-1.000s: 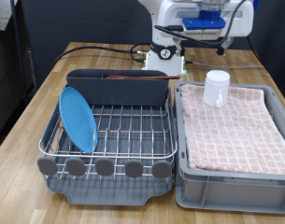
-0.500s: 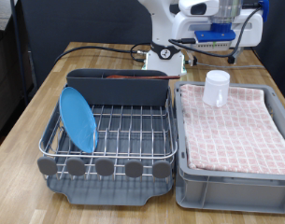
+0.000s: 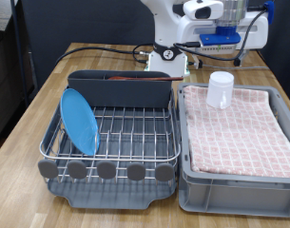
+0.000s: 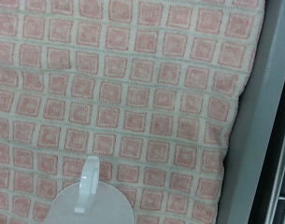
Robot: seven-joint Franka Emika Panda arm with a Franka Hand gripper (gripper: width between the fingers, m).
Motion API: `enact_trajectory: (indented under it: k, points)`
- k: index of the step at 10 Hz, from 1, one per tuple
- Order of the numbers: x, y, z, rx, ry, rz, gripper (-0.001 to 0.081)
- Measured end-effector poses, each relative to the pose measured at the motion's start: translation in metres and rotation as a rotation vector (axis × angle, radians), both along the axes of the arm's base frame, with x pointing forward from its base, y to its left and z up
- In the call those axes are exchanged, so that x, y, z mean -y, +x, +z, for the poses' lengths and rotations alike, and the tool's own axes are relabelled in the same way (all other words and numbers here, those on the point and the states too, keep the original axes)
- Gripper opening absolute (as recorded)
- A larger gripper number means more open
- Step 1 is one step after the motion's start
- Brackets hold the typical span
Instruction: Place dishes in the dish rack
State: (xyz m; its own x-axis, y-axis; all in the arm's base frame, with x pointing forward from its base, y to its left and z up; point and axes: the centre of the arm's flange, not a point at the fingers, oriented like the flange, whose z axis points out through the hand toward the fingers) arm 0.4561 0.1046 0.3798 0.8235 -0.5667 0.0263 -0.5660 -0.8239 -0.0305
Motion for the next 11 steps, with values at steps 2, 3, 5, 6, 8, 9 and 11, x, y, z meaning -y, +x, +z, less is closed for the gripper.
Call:
enact_trajectory:
  k: [2,3,5,6,8,9,11]
  points:
    - [-0.008,-0.004,-0.001,-0.018,-0.006,-0.025,0.0802]
    - [-0.013,-0.007,-0.002,-0.033,-0.011,-0.039,0.0802]
    - [-0.024,-0.010,-0.002,-0.040,-0.012,-0.058,0.0802]
    - [-0.029,-0.012,-0.002,-0.041,-0.009,-0.066,0.0802]
    - [-0.036,-0.015,-0.004,-0.047,-0.008,-0.067,0.0802]
    - [-0.038,-0.017,-0.005,-0.050,-0.009,-0.064,0.0802]
    - [-0.040,-0.022,-0.012,-0.076,-0.006,-0.078,0.0802]
